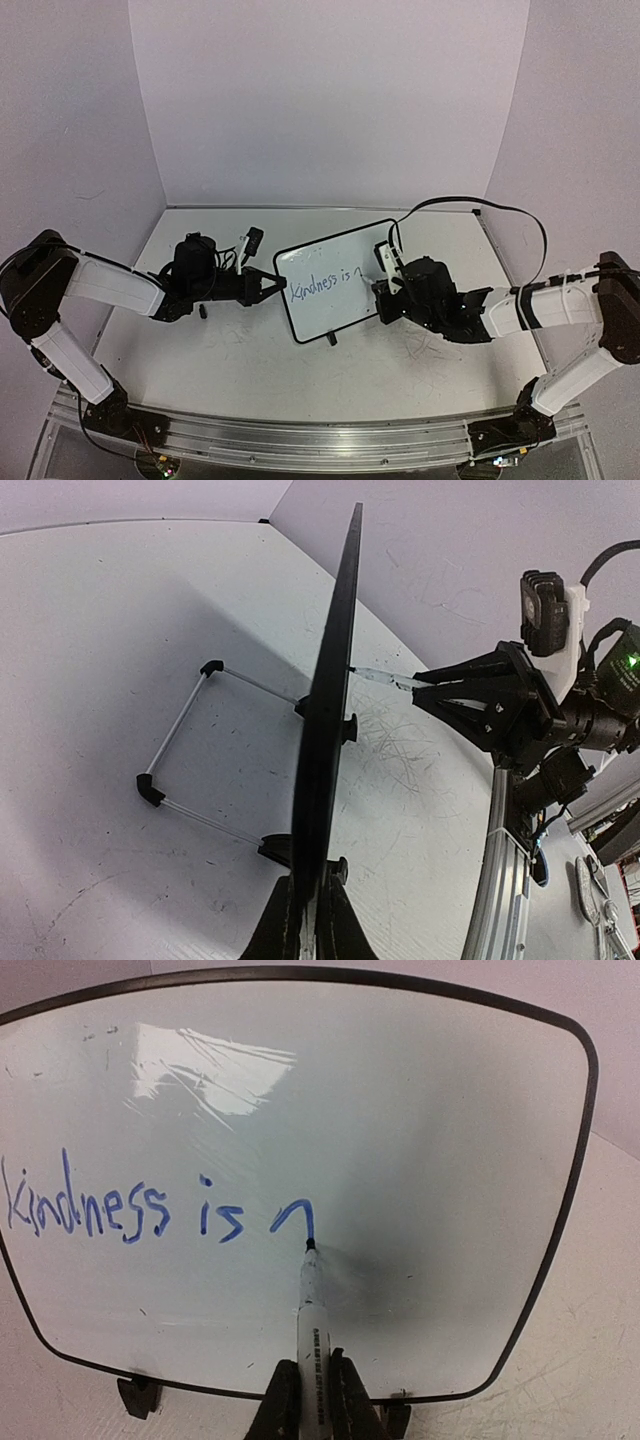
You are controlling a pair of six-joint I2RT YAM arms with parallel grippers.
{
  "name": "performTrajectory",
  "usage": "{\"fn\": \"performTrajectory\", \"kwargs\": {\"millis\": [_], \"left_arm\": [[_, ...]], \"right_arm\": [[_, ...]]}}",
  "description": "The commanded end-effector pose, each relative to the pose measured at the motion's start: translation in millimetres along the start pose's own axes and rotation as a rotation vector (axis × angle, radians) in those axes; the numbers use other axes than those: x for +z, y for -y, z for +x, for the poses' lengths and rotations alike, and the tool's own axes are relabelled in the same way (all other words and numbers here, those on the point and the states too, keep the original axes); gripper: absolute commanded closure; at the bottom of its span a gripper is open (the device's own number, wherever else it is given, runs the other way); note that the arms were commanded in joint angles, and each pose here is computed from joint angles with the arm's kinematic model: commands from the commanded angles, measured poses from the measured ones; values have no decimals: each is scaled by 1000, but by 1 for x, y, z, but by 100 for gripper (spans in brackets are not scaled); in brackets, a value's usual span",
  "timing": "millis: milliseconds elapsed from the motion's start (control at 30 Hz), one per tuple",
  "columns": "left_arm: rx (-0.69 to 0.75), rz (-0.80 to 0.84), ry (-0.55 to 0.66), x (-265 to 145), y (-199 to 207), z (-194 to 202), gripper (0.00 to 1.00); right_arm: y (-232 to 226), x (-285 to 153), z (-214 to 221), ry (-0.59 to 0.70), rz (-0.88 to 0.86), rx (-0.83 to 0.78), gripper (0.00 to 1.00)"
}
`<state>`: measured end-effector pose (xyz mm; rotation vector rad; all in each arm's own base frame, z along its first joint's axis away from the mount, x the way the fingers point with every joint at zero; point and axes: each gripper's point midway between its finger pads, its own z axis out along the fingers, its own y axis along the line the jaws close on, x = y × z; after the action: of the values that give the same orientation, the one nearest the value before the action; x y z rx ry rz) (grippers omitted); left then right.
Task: Write a sentence on the whiteboard
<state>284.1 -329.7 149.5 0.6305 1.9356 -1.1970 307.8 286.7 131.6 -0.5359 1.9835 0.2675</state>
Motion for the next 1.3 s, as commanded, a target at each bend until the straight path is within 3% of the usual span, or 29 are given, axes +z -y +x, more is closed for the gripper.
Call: {"fn": "performTrajectory", "kwargs": {"millis": [0, 533, 900, 1267], "left_arm": [[20, -15, -16, -3, 0, 1, 100], [16, -11, -19, -2, 0, 1, 100], [20, -14, -15, -4, 0, 1, 100], [21, -13, -17, -3, 0, 1, 100]], "right_arm": [[1, -5, -2, 7, 1, 20, 100], [5, -4, -45, 116, 46, 44, 100], [15, 0, -35, 78, 103, 52, 100], [6, 1, -7, 5, 34, 18, 100]]}}
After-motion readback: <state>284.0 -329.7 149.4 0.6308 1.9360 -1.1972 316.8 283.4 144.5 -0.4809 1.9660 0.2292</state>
